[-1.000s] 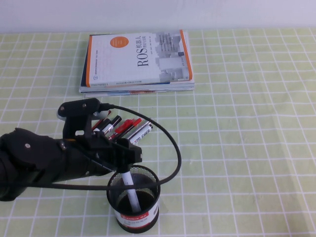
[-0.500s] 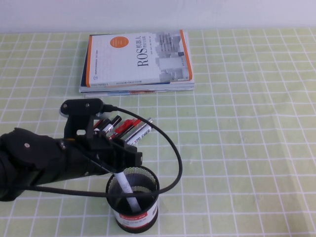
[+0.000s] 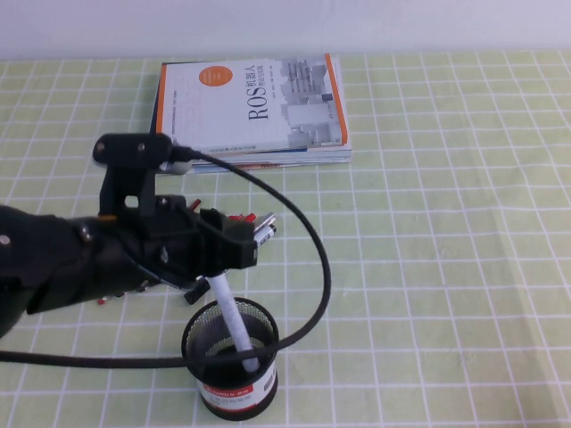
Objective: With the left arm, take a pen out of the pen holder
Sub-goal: Pick up the pen from the pen holder, then place the pen on the table
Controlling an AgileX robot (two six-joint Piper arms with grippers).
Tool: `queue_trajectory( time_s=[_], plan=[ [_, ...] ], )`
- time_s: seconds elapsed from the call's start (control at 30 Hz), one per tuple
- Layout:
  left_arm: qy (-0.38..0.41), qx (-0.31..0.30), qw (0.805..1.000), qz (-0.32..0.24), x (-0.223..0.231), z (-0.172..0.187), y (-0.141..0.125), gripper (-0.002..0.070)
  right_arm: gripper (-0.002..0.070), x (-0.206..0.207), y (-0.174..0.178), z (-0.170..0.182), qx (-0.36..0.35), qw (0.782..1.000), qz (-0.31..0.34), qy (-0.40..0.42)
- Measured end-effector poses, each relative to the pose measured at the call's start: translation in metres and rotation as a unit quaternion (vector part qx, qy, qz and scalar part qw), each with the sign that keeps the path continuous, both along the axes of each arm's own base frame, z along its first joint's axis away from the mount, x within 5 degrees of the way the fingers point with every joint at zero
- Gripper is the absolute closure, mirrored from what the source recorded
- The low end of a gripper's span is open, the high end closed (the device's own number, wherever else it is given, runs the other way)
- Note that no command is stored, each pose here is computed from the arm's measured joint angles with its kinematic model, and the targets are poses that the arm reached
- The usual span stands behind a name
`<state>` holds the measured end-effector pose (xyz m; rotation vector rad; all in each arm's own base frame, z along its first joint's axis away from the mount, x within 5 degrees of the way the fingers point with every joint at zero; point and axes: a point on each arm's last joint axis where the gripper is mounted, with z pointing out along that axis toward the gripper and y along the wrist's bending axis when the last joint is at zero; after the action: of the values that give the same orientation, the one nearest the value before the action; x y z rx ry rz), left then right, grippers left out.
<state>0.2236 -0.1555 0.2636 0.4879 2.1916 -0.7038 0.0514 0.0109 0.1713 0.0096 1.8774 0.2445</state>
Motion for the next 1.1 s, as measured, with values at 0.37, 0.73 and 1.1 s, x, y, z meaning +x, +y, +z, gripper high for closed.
queue_trajectory(
  time_s=[0.37, 0.73, 1.1],
  plan=[
    [-0.043, -0.036, 0.994, -0.098, 0.000, 0.066, -0.017, 0.0609, 0.0689, 0.000, 0.000, 0.000, 0.000, 1.000, 0.000, 0.000],
    [-0.106, 0.091, 0.985, -0.098, 0.017, 0.109, -0.010, 0.0609, 0.0689, 0.000, 0.000, 0.000, 0.000, 1.000, 0.000, 0.000],
    [0.015, 0.272, 0.960, -0.065, 0.084, 0.084, -0.009, 0.0610, 0.0689, 0.000, 0.000, 0.000, 0.000, 1.000, 0.000, 0.000]
  ],
)
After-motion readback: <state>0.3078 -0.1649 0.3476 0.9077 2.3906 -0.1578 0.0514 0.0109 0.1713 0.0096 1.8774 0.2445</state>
